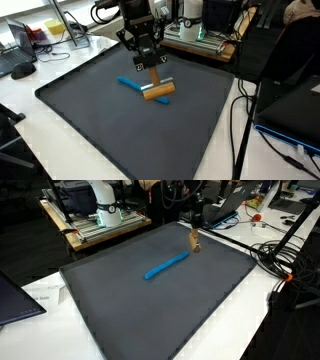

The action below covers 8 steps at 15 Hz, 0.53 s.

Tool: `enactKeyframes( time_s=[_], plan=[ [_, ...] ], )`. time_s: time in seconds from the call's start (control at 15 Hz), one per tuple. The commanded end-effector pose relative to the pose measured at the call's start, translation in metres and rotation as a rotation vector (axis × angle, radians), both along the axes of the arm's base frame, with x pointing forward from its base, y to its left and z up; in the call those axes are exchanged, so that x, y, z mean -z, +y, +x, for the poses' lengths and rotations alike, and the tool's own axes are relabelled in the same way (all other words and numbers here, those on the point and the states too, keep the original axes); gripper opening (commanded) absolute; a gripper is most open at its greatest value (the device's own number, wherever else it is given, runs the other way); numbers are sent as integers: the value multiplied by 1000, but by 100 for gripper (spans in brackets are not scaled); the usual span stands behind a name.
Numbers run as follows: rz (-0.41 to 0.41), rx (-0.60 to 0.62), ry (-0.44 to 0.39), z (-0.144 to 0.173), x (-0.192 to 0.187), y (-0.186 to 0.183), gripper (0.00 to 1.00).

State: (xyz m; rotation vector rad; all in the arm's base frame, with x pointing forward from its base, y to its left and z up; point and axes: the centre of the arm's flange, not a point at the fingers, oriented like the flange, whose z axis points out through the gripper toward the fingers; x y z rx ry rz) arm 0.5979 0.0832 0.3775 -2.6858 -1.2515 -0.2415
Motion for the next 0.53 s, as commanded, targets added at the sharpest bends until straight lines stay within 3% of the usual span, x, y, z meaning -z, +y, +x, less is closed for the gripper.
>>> enactKeyframes(
  time_s=[0.0,0.47],
  plan=[
    [-34,96,29,12,-18,7,22],
    [-168,206,101,28,-45,36,22]
  ],
)
